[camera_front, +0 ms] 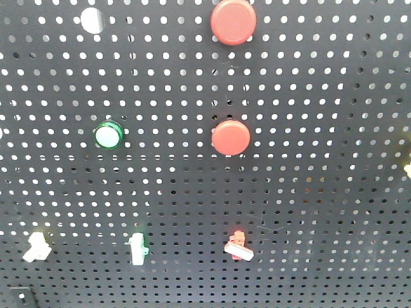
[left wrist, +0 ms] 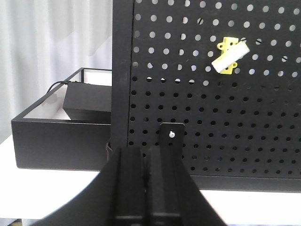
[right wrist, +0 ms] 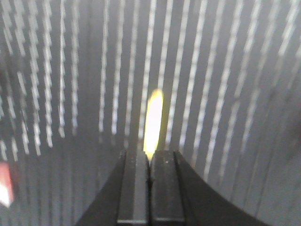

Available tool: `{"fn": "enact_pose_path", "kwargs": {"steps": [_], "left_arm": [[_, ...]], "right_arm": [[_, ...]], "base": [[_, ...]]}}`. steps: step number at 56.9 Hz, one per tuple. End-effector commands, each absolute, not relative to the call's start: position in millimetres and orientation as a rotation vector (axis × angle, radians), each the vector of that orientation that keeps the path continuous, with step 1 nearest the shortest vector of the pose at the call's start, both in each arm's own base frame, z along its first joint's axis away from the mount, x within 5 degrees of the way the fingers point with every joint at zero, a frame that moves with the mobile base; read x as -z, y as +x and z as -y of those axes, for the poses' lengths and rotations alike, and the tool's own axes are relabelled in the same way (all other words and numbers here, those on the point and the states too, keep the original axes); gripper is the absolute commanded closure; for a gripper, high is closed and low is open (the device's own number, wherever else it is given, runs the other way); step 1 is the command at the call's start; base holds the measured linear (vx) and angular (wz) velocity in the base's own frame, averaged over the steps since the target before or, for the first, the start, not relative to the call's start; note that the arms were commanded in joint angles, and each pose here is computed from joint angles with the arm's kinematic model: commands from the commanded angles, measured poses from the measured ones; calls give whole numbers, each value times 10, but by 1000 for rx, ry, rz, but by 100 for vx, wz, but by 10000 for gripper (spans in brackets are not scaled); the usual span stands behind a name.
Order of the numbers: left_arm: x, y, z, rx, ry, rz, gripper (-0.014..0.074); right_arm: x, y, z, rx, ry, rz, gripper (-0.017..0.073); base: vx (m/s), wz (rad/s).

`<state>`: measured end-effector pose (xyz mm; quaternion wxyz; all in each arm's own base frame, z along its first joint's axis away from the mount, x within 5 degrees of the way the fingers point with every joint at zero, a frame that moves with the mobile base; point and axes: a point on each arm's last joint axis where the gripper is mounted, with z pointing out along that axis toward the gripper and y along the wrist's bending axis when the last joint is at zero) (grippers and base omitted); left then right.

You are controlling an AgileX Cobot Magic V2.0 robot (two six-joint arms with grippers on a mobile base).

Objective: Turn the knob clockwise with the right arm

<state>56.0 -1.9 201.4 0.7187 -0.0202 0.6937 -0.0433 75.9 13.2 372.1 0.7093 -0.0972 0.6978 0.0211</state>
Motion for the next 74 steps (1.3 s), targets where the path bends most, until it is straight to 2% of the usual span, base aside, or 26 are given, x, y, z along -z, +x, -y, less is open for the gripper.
{"fn": "enact_pose_path", "kwargs": {"steps": [1,19,34,43,54,74], "left_arm": [[-2043,562,9,103,-65,-1465,600],[-2043,562,9,103,-65,-1465,600],[-2043,562,9,103,-65,-1465,600],[-2043,562,9,103,-65,-1465,600],[-2043,562,9,103,-65,-1465,600],[-2043,562,9,103,-65,-1465,600]], "right_arm": [[-3698,824,-131,-32,-205,-1500,568],[-3109,903,-136,-21,-225,-1645,568],[-2357,658,-90,-16,-193,-1520,568],[-1992,581,-57,-78,-75,-1529,568],[-1960,562,8,-18,35,-1565,568],[-1967,562,10,-19,43,-1558,568]], "base": [[0,0],[0,0],[0,0],[0,0],[0,0],[0,0]]}}
